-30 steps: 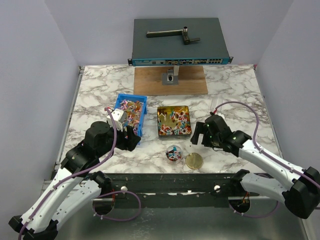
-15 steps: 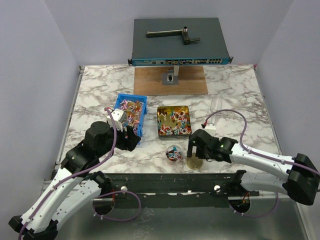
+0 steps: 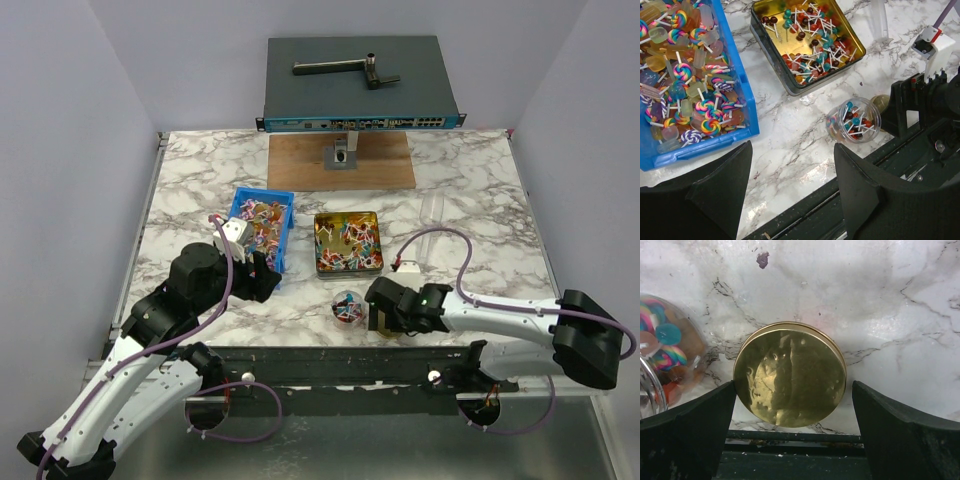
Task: Pack the candies
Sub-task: Pick up the bottle lid at the center of the board.
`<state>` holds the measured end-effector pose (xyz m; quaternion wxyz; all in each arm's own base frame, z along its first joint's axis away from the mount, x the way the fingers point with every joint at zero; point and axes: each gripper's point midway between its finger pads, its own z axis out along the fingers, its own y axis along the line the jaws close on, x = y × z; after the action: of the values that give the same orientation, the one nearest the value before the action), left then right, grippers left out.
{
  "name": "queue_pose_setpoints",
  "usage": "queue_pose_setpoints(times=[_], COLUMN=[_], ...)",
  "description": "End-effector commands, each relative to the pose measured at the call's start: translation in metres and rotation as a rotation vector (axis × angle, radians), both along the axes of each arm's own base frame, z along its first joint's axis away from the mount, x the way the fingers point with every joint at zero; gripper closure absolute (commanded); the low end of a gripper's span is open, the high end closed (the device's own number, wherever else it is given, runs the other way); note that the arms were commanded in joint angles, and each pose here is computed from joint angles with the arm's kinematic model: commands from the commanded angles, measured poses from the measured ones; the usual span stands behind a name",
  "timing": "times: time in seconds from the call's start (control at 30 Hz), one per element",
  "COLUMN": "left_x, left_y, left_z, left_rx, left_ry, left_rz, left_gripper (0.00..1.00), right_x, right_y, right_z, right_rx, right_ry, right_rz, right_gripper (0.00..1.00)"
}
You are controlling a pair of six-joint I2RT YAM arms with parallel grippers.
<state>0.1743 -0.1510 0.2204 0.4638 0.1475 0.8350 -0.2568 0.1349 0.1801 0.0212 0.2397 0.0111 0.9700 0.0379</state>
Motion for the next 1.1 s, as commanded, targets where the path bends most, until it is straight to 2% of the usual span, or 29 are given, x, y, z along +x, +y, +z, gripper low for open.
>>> queue_pose_setpoints(times=[0.0,0.7,1.07], left_x=[0.0018,0.0012,0.0009], left_y=[0.0031,0.0037,0.0036], left_z=[0.0016,0.0026,0.0027], left_rx=[-0.006,-0.009,-0.010], left_ry=[-0.015,-0.021,-0.021], left_rz=[0.020,0.020,0.019], left_gripper=[0.31,0.31,0.31], right_x=[0.0082,0.0138,0.0116], right_y=[0.0035,0.0075,0.0024], right_z=[0.0029,0.0012,-0.0033], right_rx=[-0.012,-0.063,-0.088], right_ry=[-0.046,-0.057,-0.050], right_rz=[-0.031,-0.005,-0.005], right_gripper=[0.00,0.00,0.12])
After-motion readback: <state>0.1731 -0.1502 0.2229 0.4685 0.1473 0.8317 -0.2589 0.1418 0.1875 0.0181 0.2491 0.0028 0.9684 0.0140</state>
